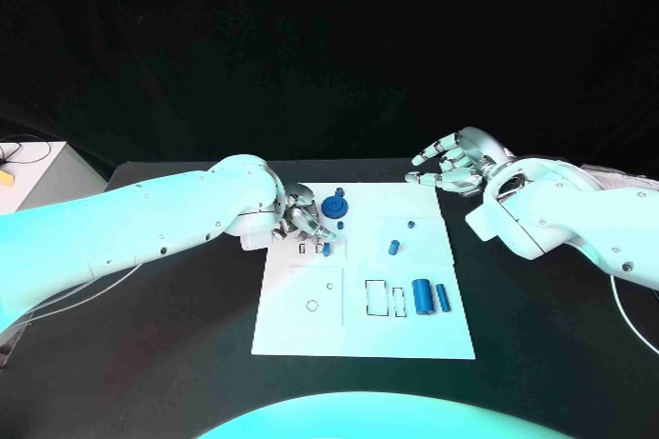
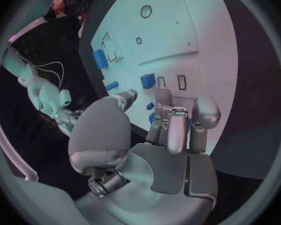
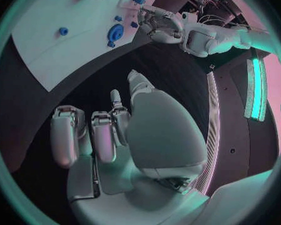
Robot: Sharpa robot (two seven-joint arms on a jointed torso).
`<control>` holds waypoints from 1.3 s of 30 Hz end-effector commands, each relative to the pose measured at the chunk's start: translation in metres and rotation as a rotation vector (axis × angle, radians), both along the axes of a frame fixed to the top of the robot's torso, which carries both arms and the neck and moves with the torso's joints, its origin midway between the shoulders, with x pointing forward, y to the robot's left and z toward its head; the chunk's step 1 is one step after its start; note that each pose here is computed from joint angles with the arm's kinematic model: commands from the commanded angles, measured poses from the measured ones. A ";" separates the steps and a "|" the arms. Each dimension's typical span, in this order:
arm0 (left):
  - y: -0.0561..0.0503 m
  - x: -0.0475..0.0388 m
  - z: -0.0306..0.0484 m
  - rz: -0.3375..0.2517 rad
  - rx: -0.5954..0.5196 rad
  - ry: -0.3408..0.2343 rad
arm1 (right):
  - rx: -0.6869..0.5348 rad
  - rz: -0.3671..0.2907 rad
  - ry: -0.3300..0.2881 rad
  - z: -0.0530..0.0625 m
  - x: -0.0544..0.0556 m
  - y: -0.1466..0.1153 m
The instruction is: Assemble the parts on the task board
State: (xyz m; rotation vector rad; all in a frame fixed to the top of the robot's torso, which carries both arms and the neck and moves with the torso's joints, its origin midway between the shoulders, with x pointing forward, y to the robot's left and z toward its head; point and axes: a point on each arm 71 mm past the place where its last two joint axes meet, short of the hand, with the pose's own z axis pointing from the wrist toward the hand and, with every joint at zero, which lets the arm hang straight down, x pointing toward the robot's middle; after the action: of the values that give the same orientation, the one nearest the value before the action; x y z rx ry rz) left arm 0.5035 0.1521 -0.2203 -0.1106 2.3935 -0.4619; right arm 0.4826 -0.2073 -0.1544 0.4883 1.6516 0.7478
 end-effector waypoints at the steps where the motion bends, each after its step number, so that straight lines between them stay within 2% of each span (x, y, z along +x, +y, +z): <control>1: -0.003 -0.0012 -0.0006 -0.028 0.017 0.022 | -0.012 0.015 0.011 -0.001 0.000 0.001; 19: -0.010 -0.0028 -0.0052 -0.049 0.019 0.057 | -0.023 0.023 0.015 -0.002 0.001 0.004; 39: -0.011 -0.0036 -0.0072 -0.056 0.017 0.075 | -0.035 0.028 0.020 -0.003 0.002 0.006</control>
State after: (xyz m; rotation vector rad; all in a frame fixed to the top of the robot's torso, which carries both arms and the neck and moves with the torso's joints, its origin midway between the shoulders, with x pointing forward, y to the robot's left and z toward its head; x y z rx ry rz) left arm 0.5008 0.1430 -0.2274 -0.0556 2.4635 -0.4579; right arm 0.4851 -0.2032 -0.1568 0.4726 1.6792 0.7348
